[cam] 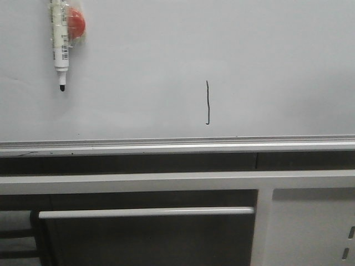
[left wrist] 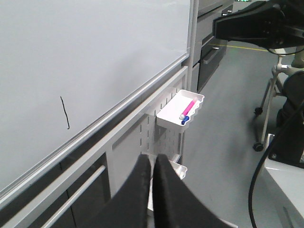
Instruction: Write number 1 on whiteboard
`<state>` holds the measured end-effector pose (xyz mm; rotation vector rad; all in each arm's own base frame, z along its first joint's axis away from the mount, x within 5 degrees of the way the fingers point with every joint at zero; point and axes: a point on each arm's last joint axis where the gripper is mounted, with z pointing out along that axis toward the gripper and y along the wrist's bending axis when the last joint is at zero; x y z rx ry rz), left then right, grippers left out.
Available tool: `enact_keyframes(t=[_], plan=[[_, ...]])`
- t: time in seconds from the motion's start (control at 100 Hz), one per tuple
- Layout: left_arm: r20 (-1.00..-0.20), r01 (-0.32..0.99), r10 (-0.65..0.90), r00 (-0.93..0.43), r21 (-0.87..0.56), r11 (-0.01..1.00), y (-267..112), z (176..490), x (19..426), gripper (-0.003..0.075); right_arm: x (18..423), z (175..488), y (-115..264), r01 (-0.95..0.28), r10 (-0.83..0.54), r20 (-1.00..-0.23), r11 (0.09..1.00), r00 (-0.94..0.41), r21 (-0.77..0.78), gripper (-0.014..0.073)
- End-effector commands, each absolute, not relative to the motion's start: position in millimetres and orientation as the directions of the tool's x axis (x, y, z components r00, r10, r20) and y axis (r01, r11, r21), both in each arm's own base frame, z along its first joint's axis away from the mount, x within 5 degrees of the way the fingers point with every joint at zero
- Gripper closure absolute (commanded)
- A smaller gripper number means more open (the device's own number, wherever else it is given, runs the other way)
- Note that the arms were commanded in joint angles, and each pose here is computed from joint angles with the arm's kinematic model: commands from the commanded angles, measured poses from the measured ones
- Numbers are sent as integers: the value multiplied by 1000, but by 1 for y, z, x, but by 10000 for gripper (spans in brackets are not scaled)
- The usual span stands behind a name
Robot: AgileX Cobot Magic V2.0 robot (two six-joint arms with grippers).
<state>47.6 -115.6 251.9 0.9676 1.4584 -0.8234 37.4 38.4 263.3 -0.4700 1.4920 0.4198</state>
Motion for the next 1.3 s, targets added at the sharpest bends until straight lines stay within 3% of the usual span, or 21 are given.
enact_keyframes(t=[0.0,0.33,0.47,0.66,0.82,0.94,1.29], plan=[[-1000,886,22,17,25,463,-116,268,52,741,38,274,35,-508,18,-997,861,74,-22,645],[-998,845,7,68,61,531,-111,258,61,741,38,274,35,-508,18,-997,861,74,-22,645],[-999,767,-35,-10,-30,641,-99,255,77,741,38,274,35,-508,18,-997,861,74,-22,645],[-1000,678,5,-17,-7,735,-80,254,86,741,38,274,35,-508,18,-997,861,74,-22,645],[-999,561,24,-45,-5,828,-58,253,86,741,38,274,35,-508,18,-997,861,74,-22,645],[-1000,452,20,15,25,891,-41,250,81,741,38,274,35,-508,18,-997,861,74,-22,645],[-997,163,-9,78,4,987,-10,210,60,741,38,274,35,-508,18,-997,861,74,-22,645]])
